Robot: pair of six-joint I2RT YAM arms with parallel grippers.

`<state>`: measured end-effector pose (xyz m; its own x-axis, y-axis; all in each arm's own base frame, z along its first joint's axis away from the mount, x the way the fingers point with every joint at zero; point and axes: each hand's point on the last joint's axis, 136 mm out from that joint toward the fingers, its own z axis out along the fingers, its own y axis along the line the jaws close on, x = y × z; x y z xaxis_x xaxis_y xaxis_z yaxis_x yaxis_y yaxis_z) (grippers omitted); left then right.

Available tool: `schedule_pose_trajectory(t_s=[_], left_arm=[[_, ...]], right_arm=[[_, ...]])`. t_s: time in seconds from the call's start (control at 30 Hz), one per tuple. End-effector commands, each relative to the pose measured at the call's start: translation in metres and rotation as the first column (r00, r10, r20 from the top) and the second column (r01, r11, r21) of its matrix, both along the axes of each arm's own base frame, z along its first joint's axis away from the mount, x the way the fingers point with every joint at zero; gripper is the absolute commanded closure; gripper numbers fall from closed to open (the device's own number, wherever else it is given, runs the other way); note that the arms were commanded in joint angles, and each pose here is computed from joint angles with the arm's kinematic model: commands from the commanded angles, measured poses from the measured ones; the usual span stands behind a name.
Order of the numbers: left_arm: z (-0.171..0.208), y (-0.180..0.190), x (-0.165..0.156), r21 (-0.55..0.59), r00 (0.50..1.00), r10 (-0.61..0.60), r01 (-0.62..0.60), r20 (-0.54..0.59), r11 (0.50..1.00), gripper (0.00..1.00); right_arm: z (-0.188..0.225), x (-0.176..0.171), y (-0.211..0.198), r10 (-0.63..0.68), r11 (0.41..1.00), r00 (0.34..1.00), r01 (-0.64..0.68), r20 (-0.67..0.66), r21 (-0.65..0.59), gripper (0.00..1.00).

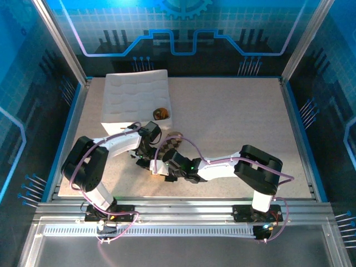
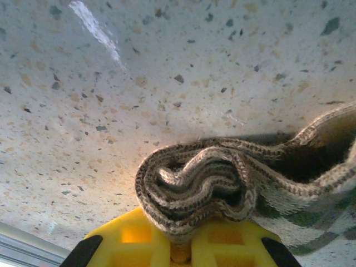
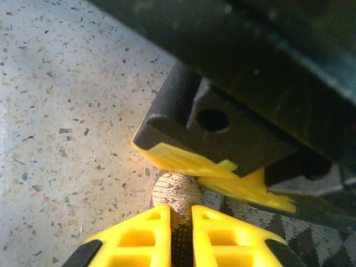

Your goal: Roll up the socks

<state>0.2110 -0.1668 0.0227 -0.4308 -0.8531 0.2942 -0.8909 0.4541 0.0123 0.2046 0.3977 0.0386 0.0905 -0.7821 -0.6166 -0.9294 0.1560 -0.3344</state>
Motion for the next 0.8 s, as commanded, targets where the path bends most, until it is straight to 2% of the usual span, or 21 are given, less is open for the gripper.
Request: schedule_pose_trajectory(t_s=[0.0,0.07,0.1,0.23,0.33,0.47,0.6,0.77], left_arm=[[-0.004,0.003,-0.012,-0.010,1.000,-0.001,0.001,-0.030,1.000,1.00],[0.000,0.003,-0.011,-0.028,1.000,0.011,-0.012,-0.012,1.000,1.00],[0.001,0.003,-0.010,-0.035,1.000,0.019,-0.019,-0.002,0.999,1.00],[0.010,0.006,-0.008,-0.078,0.997,0.063,-0.060,0.040,0.995,0.89],[0.014,0.007,-0.007,-0.111,0.994,0.087,-0.081,0.058,0.991,0.76],[0.021,0.010,-0.003,-0.142,0.990,0.102,-0.087,0.103,0.986,0.52],[0.034,0.016,0.003,-0.138,0.981,0.088,-0.064,0.173,0.988,0.32],[0.046,0.018,0.005,-0.137,0.965,0.027,0.009,0.261,0.991,0.34]], right_arm=[[-0.022,0.005,-0.015,-0.076,0.995,0.996,0.073,-0.045,-0.066,0.93],[-0.035,0.001,-0.029,-0.107,0.991,0.990,0.098,-0.093,-0.089,1.00],[-0.036,0.002,-0.032,-0.120,0.990,0.985,0.110,-0.121,-0.084,1.00],[-0.042,-0.009,-0.039,-0.140,0.990,0.938,0.127,-0.317,-0.063,1.00],[-0.046,-0.019,-0.042,-0.136,0.990,0.879,0.130,-0.457,-0.044,1.00],[-0.053,-0.022,-0.046,-0.171,0.983,0.778,0.179,-0.604,-0.049,1.00],[-0.056,-0.021,-0.048,-0.195,0.976,0.699,0.209,-0.688,-0.064,1.00],[-0.060,-0.009,-0.053,-0.252,0.953,0.577,0.289,-0.777,-0.094,1.00]])
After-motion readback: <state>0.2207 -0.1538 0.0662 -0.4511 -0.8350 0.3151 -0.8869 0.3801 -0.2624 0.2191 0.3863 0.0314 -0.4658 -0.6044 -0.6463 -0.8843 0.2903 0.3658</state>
